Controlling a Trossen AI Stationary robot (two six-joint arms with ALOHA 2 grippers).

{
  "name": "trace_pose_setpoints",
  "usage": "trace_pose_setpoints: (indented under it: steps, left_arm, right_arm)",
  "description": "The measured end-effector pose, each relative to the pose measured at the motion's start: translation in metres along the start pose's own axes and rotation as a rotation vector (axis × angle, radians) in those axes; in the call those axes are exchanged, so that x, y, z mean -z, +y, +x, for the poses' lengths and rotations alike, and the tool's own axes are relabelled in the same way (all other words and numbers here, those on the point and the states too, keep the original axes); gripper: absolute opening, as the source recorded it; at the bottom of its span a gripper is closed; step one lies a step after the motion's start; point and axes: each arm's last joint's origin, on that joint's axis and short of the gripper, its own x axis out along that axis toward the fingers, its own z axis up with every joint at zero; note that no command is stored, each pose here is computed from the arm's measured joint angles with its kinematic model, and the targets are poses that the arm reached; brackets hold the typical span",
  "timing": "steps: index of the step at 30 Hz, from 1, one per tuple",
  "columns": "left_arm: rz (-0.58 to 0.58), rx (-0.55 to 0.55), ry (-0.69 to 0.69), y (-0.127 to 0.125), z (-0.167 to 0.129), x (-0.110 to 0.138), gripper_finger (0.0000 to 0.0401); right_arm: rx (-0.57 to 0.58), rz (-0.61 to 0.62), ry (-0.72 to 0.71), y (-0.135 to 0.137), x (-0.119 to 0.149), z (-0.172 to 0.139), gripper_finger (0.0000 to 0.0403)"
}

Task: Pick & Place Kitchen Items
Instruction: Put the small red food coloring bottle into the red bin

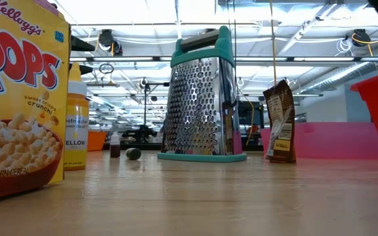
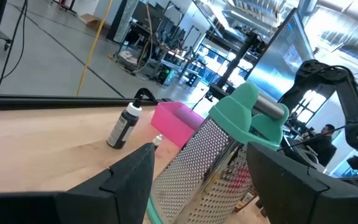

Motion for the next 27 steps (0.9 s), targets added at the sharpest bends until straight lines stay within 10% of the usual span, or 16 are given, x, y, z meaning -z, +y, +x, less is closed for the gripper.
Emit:
trace_pose_setpoints:
  steps: [27]
  left_arm:
    - [0.003, 0.0, 0.002, 0.0, 0.0, 0.0, 0.0255]
  right_arm:
    - [-0.012, -0.02, 0.131, 0.011, 0.021, 0.028, 0.0075]
